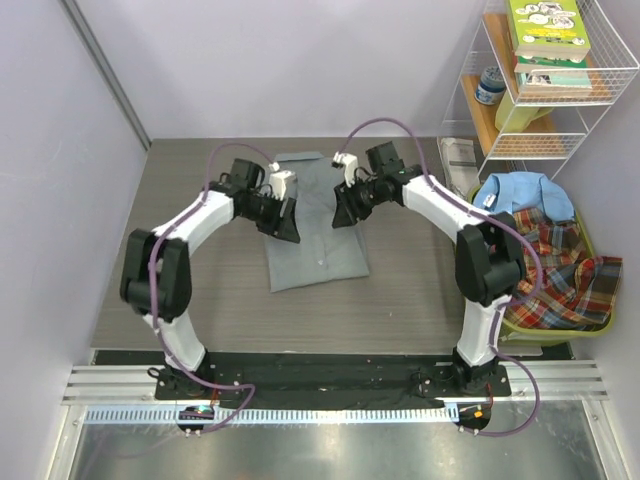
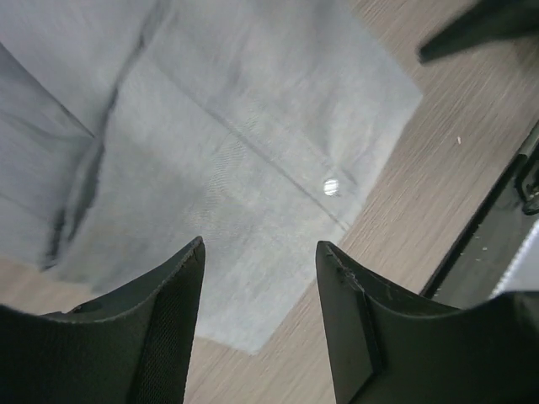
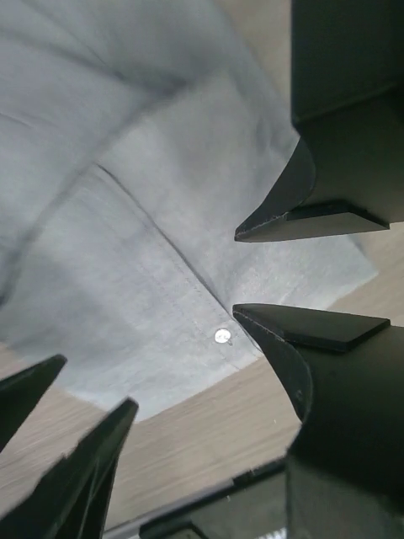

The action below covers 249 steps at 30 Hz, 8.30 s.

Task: Fold and stack the long sleeve shirts
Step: Fold the shirt

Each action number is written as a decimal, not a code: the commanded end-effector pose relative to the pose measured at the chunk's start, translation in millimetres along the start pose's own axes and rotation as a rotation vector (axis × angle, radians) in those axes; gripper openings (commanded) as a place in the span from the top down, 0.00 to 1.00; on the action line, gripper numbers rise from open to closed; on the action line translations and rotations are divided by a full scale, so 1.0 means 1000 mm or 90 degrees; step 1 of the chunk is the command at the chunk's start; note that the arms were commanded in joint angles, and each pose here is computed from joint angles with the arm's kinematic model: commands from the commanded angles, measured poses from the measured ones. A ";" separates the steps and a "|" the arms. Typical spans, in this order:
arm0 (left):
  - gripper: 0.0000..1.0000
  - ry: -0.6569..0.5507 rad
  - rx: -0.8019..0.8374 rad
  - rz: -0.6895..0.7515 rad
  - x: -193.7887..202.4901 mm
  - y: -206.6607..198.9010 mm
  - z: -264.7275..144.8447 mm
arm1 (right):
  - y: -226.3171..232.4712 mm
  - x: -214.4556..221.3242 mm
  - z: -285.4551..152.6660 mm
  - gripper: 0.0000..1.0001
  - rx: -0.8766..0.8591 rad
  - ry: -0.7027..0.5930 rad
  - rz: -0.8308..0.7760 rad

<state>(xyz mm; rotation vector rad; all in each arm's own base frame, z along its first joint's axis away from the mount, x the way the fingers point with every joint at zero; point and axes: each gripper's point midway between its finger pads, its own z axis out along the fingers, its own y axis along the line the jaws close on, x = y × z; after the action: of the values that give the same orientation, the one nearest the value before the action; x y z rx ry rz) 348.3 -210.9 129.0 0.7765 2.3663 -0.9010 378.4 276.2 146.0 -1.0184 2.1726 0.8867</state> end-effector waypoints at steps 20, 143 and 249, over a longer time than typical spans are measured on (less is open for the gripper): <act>0.36 0.003 0.193 -0.157 0.039 -0.063 -0.029 | 0.083 0.075 -0.017 0.50 -0.129 -0.006 0.267; 1.00 0.212 0.150 0.464 0.053 -0.091 0.007 | -0.029 0.039 0.108 0.58 -0.112 0.121 0.090; 1.00 0.286 0.142 0.498 0.029 -0.044 0.038 | 0.007 0.093 0.094 0.64 -0.214 0.247 0.066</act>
<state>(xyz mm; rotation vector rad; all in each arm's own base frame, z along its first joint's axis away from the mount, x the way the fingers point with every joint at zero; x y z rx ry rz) 293.9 -247.6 83.5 1.9969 2.1051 -0.7108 335.5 316.5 28.1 -1.3029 2.4736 1.2649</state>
